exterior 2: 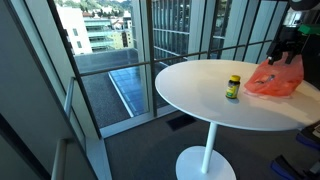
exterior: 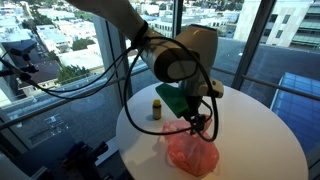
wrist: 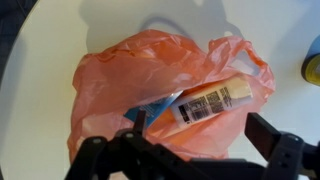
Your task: Move the blue and white item to the table
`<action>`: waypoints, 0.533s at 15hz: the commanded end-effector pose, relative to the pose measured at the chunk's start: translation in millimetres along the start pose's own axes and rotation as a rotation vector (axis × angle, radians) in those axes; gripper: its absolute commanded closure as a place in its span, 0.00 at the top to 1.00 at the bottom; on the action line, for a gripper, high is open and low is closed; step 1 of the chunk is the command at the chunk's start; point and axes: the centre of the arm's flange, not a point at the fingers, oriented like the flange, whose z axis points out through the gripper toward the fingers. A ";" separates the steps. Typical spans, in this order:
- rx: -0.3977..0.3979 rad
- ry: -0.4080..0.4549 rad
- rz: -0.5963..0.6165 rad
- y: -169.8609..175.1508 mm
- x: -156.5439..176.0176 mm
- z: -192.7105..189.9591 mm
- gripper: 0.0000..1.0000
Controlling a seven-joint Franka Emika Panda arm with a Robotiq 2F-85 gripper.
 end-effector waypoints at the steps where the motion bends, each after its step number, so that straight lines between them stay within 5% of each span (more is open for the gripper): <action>1: 0.030 -0.001 -0.003 0.7 6.4 6.9 1.00; 8: 0.037 -0.059 0.021 13.8 -10.1 27.9 1.00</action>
